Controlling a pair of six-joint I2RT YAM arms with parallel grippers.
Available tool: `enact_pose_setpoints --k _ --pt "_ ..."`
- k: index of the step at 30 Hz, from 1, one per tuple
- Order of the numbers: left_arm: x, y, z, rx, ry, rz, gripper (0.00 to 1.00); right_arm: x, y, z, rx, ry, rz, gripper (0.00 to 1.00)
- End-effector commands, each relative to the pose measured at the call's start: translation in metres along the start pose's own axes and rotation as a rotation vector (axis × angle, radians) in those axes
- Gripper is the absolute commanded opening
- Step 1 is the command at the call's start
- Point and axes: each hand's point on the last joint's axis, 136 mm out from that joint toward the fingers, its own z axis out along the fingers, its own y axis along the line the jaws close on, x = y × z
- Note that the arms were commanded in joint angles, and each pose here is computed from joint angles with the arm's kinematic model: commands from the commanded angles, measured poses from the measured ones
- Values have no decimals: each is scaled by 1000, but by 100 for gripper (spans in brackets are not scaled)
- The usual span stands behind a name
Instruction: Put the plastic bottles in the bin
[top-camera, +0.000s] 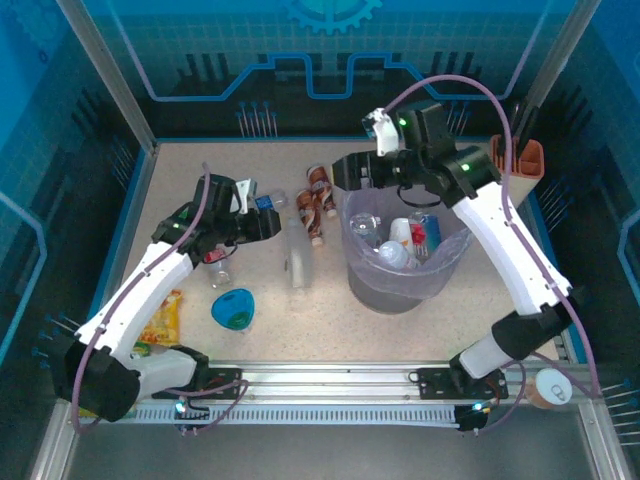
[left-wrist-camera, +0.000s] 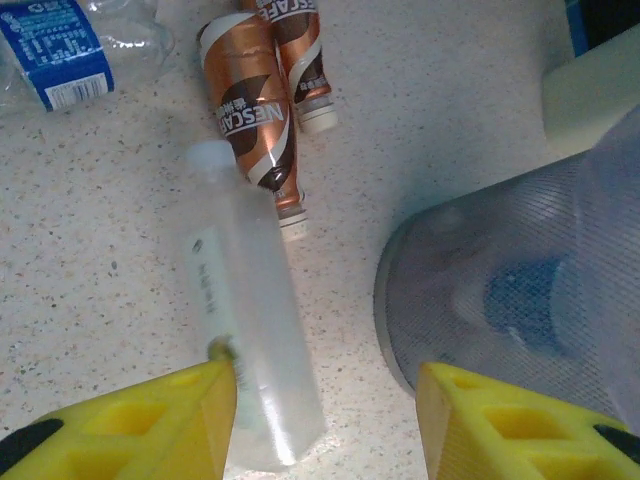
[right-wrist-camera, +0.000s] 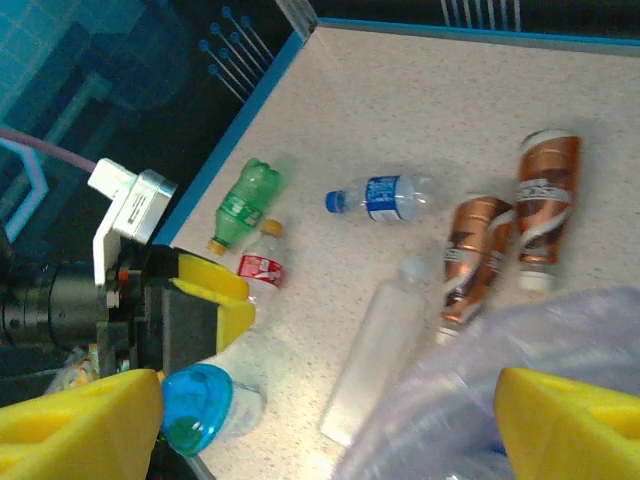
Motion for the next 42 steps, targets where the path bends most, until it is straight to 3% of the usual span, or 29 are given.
enact_pose_setpoints --k 1,4,6,10,14,22,27,32,35,42 --pt "-4 1 -9 -52 8 -13 55 -17 14 -2 -29 -40 3 87" --pt "17 18 3 -102 72 -90 64 -15 3 -11 28 -46 -3 87" --pt "35 23 13 -105 109 -134 76 -14 -8 -19 73 -52 8 88" --pt "71 35 36 -178 194 -126 92 -7 -32 -33 132 -69 54 89" --pt "89 37 59 -239 253 -74 99 -2 -52 -45 176 -92 98 90" --pt "127 49 100 -309 380 -38 99 5 -69 -56 226 -98 120 92" --pt "143 55 118 -323 419 -37 89 8 -73 -53 230 -90 126 92" --pt "150 60 126 -328 429 -52 64 10 -72 -52 220 -86 129 92" --pt "147 62 124 -344 419 -49 54 9 -70 -53 215 -89 125 92" --pt "106 32 95 -278 304 -2 49 1 -45 -50 120 -86 95 91"
